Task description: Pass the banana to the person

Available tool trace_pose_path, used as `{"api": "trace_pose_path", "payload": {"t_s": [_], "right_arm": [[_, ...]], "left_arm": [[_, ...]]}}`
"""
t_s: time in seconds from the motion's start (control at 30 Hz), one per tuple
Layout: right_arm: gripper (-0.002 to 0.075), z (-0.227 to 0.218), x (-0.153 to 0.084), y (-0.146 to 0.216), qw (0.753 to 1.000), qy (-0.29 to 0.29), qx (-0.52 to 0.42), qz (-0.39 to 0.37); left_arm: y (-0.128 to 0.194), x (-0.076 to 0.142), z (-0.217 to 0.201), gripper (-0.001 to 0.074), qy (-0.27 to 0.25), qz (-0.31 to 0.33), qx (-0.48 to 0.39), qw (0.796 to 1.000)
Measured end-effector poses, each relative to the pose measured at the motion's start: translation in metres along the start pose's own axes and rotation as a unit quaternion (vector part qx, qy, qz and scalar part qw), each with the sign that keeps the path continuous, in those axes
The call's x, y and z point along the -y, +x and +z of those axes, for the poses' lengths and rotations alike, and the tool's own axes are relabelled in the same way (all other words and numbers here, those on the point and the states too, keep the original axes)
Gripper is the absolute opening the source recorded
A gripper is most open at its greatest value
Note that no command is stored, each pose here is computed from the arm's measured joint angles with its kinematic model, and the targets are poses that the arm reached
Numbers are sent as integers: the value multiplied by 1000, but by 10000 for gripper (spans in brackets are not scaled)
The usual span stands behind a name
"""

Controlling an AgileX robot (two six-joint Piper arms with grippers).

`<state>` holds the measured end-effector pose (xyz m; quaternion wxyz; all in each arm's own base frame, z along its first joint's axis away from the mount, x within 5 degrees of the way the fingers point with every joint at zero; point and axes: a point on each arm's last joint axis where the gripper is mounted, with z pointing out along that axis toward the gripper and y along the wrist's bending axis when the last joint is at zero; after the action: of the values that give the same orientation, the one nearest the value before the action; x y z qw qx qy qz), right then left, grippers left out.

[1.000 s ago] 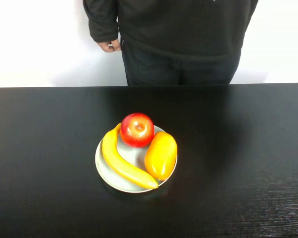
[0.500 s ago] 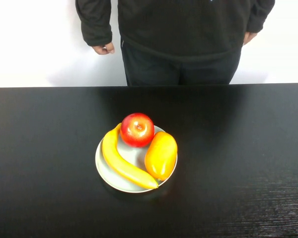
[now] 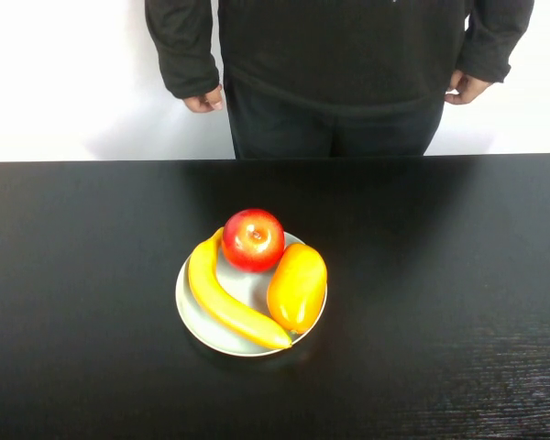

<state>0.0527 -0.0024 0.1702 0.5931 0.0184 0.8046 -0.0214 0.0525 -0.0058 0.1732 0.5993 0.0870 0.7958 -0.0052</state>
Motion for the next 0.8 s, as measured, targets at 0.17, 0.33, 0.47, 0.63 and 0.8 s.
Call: {"api": "trace_pose_path", "payload": {"t_s": [0.17,0.33,0.47,0.63,0.8], "right_arm": [[-9,0,0,0,1000,0,0,0],[-9,0,0,0,1000,0,0,0],[-9,0,0,0,1000,0,0,0],[-9,0,0,0,1000,0,0,0],[-9,0,0,0,1000,0,0,0]], "left_arm": [[0,0,0,-4,0,0,0,1000],[-3,3,0,-4,15,-58,16,998],[-13,5,-1,-4,38,-182,69,980],[-24,2,-3,-4,48,-278,125,951],[-27,1,-4,-4,57,-343,141,927]]}}
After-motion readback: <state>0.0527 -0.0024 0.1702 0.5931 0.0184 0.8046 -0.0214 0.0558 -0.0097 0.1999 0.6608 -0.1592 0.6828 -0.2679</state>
